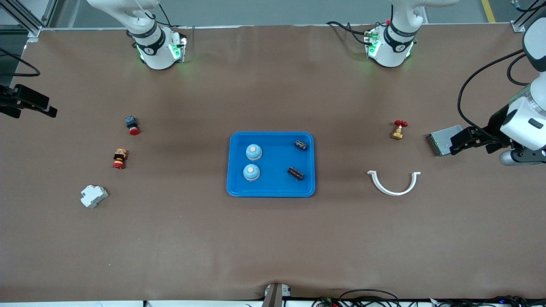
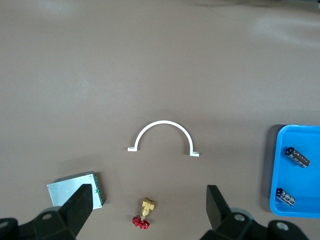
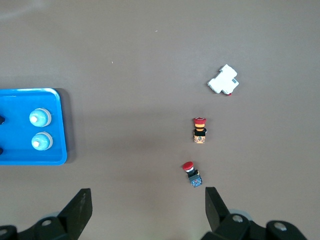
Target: Place electrolytic capacitor and blue bell in tray
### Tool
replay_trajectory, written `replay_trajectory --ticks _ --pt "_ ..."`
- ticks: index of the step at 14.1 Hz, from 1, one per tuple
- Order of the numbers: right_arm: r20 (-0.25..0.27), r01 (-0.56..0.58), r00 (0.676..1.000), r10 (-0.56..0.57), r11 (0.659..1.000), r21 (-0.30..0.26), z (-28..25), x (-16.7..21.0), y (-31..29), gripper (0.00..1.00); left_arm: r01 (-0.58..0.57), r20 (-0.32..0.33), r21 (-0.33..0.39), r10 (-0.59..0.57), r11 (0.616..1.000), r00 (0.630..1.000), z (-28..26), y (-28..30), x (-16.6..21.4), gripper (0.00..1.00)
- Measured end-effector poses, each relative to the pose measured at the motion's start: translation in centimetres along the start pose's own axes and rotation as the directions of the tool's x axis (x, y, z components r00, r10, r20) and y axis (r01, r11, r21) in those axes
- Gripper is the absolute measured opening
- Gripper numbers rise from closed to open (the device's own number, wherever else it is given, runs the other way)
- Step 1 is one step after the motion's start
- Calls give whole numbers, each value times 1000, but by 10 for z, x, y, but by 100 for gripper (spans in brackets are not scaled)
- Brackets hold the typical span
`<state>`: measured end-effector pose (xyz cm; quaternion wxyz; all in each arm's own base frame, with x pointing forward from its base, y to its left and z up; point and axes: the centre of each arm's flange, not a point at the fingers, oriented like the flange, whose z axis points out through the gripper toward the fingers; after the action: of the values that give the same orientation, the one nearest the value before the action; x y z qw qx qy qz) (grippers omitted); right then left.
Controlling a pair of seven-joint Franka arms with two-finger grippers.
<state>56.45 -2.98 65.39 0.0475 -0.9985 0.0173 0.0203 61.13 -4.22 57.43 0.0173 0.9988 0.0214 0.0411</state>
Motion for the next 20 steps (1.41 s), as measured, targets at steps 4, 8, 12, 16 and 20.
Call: replay_trajectory --ticks 4,8,12,16,20 --pt "1 23 1000 -23 999 -43 4 2 -11 100 0 0 0 0 1000 1000 0 0 0 100" --pt "-9 52 999 -53 995 -84 5 3 -26 100 0 1 0 0 1000 1000 1 0 0 100" --pt "-7 52 999 -53 995 -84 6 3 -25 100 0 1 0 0 1000 1000 1 0 0 100" --pt "-7 51 999 -52 995 -85 7 4 -25 100 0 1 0 0 1000 1000 1 0 0 100" --pt "-40 54 998 -57 995 -86 5 7 -25 100 0 2 0 0 1000 1000 1 0 0 100"
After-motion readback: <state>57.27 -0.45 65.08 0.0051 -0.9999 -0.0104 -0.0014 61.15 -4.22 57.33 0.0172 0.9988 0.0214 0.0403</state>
